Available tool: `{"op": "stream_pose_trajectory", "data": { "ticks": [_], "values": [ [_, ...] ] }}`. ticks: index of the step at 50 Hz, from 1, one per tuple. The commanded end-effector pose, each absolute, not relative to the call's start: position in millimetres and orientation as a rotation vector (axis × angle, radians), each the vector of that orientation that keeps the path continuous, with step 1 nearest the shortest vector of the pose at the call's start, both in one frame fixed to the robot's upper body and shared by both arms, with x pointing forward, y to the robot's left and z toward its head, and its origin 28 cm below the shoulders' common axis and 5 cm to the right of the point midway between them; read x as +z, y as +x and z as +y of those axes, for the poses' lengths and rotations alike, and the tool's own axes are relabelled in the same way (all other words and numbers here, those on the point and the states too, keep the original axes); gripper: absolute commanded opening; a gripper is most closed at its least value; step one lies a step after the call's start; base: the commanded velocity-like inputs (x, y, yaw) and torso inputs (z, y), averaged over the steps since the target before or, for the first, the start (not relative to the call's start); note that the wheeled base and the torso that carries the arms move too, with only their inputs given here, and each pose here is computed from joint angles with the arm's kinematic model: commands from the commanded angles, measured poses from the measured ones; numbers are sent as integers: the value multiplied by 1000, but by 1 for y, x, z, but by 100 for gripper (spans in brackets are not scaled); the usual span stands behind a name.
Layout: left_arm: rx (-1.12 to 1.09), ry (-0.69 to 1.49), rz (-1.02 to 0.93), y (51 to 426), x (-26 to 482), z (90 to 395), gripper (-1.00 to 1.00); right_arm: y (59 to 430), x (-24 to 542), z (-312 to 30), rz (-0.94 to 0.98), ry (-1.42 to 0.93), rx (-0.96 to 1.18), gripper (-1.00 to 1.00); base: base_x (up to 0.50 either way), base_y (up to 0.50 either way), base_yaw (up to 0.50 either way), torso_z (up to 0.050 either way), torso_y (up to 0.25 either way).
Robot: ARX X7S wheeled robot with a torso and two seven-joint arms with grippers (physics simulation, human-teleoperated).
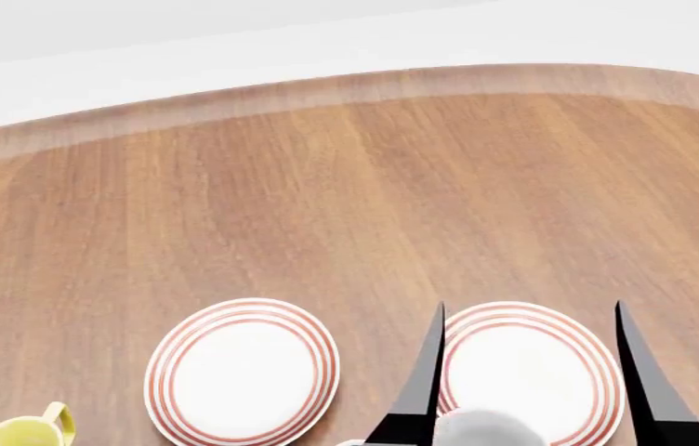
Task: Put the white mug on the left plate.
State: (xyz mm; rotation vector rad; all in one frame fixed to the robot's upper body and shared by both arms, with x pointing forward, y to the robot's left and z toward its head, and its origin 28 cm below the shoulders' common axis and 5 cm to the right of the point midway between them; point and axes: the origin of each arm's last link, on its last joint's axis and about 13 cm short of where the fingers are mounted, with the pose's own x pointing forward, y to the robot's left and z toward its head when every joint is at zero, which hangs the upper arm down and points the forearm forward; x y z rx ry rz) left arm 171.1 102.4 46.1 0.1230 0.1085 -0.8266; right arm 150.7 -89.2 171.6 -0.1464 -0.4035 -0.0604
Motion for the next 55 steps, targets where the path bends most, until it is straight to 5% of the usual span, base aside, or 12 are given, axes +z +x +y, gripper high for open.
{"op": "stream_pose_trajectory", "data": {
  "ticks": [1, 55],
  "values": [
    [-772, 91, 56, 189, 71, 106, -100, 151, 172, -89, -410, -148, -61, 100, 0, 0, 0, 0, 0],
    [-223, -3, -5, 307, 107, 181, -100, 151, 172, -90, -411, -157, -62, 100, 0, 0, 0, 0, 0]
  ]
}}
